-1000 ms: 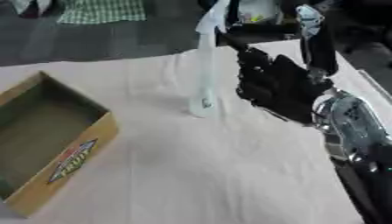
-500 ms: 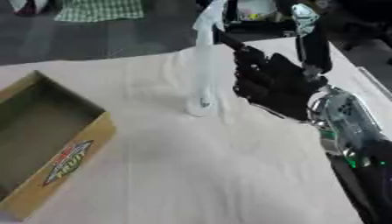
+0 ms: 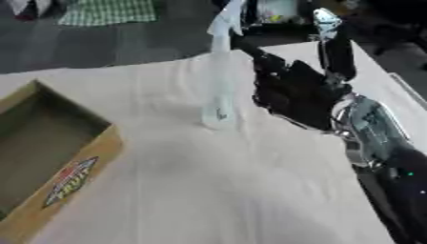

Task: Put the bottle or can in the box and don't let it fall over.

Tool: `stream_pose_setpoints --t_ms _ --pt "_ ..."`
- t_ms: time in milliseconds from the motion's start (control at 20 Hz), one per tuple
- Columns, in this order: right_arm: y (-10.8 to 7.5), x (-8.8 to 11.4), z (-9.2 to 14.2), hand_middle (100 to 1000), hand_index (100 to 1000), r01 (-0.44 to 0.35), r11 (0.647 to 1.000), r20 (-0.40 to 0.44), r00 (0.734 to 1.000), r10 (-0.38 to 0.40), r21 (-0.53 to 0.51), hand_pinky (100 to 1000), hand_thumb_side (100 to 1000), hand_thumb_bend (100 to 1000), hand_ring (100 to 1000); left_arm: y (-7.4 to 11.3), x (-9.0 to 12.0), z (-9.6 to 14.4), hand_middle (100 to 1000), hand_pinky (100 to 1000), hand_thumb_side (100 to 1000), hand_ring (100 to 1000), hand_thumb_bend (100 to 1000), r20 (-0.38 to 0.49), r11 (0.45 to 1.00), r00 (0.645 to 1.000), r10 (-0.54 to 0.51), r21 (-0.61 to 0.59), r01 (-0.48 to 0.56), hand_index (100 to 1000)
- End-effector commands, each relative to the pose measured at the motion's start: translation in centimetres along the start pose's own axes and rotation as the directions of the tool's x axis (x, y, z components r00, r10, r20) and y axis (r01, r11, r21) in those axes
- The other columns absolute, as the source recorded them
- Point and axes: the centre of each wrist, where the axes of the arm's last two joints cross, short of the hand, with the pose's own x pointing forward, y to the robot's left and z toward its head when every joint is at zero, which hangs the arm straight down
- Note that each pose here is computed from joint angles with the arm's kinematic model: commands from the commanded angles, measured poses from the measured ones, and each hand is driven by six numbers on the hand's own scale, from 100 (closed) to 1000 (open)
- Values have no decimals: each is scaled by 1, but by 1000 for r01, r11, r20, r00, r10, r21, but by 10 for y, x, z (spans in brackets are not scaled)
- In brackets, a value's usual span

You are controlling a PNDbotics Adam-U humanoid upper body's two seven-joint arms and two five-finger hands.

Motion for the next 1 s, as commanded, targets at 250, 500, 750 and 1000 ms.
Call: stream_pose_setpoints --t_ms 250,500,750,1000 --pt "4 16 7 262 1000 -44 999 13 999 44 2 100 1000 376 142 0 9 -5 717 1000 860 718 248 38 1000 999 -7 -14 8 865" --pt "3 22 7 260 1000 -45 999 17 999 45 1 100 1000 378 140 -1 9 -6 717 1000 861 717 247 41 1000 999 -4 -16 5 865" --pt "1 25 7 259 1000 -42 999 14 999 42 1 100 1000 380 139 -1 9 -6 717 1000 862 717 247 42 1000 999 -3 -18 4 865" --pt "2 28 5 258 1000 -37 999 9 999 37 12 100 1000 383 138 -2 10 -7 717 1000 863 717 247 46 1000 999 0 -20 1 865"
